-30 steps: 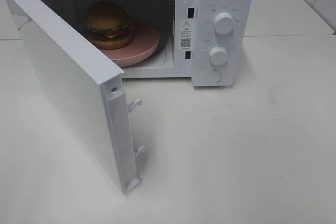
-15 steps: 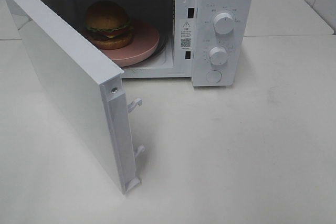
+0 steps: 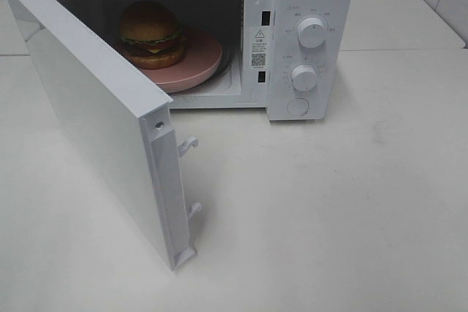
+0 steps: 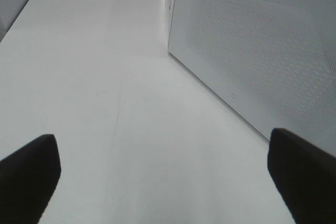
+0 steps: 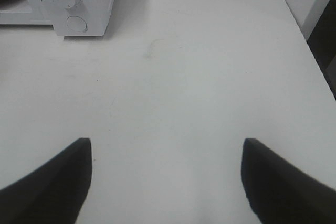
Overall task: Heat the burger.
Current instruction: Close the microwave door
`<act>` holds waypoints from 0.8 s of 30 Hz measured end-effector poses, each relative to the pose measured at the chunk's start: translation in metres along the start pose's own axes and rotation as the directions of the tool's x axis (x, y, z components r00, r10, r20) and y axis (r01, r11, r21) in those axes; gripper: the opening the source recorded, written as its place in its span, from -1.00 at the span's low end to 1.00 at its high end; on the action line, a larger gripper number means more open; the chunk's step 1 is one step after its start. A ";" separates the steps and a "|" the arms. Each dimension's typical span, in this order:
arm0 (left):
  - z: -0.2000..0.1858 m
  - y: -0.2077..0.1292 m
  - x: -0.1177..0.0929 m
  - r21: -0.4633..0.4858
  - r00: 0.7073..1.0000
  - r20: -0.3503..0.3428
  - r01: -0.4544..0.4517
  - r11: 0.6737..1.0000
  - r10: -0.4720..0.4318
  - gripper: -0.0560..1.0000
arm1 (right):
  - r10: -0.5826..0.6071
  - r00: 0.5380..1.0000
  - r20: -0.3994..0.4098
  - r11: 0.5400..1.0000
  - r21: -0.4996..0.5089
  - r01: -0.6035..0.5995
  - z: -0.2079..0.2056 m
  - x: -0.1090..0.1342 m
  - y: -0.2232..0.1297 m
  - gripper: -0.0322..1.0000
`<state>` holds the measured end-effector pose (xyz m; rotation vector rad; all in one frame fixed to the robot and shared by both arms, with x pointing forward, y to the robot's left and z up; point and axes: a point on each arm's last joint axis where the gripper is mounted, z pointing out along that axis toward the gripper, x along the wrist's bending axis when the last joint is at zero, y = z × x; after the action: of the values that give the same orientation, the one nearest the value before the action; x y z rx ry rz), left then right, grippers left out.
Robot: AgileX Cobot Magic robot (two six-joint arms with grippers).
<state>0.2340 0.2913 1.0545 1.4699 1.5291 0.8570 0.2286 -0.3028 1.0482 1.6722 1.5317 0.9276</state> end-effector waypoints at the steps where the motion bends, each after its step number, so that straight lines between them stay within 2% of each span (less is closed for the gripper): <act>1: 0.000 0.000 0.000 0.000 1.000 0.000 0.000 1.000 0.000 0.99 | 0.000 1.000 0.000 1.000 0.000 0.000 0.000 0.000 0.000 0.53; 18: 0.000 0.000 -0.001 -0.004 1.000 0.009 0.005 1.000 -0.005 0.99 | 0.000 1.000 0.000 1.000 0.000 0.000 0.000 0.000 0.000 0.53; 24: -0.001 0.011 -0.001 -0.039 1.000 0.010 0.007 0.999 -0.007 0.86 | 0.000 1.000 0.000 1.000 0.000 0.000 0.000 0.000 0.000 0.53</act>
<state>0.2377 0.2908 1.0647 1.4378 1.5015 0.8697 0.2286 -0.3028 1.0482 1.6722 1.5317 0.9276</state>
